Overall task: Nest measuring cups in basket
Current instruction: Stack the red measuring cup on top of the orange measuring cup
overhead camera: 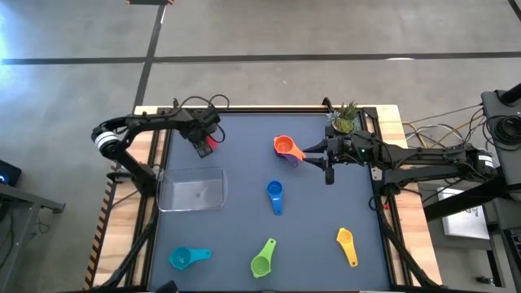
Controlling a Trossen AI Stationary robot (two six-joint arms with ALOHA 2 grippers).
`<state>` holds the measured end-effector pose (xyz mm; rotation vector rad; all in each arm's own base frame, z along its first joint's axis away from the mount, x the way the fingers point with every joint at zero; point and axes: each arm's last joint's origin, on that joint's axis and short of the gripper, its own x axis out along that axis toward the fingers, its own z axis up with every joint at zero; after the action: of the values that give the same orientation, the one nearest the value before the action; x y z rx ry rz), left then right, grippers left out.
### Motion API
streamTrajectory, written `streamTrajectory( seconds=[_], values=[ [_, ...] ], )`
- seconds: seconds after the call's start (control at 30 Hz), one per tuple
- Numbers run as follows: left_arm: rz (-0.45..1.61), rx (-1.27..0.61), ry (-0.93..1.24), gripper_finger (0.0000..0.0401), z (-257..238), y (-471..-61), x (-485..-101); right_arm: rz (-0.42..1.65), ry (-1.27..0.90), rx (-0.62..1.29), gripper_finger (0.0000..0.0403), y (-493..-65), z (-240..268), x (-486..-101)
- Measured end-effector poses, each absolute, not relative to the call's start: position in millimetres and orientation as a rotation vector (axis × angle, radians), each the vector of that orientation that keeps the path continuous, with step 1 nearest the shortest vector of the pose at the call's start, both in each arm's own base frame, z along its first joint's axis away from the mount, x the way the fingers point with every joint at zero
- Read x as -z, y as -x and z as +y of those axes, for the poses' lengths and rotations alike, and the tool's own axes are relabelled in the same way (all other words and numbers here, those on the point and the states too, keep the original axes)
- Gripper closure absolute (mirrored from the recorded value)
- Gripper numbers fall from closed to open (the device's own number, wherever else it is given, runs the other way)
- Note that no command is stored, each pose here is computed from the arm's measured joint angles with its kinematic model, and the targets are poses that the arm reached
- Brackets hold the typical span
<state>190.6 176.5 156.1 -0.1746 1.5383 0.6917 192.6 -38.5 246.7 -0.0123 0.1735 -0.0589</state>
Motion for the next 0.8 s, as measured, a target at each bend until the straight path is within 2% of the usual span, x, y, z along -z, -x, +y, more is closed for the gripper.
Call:
streamTrajectory(
  seconds=[0.23,0.5,0.8],
  values=[
    [1.537,-0.696,0.171,0.0393,177,-191,-157,0.174,0.012,0.059,0.028,-193,-38,-247],
    [1.517,-0.676,0.146,0.04,175,-201,-170,0.174,0.012,0.059,0.028,-193,-38,-247],
    [1.35,-0.614,0.025,0.0401,155,-249,-220,0.23,-0.03,0.067,0.028,-195,-40,-239]
  ],
)
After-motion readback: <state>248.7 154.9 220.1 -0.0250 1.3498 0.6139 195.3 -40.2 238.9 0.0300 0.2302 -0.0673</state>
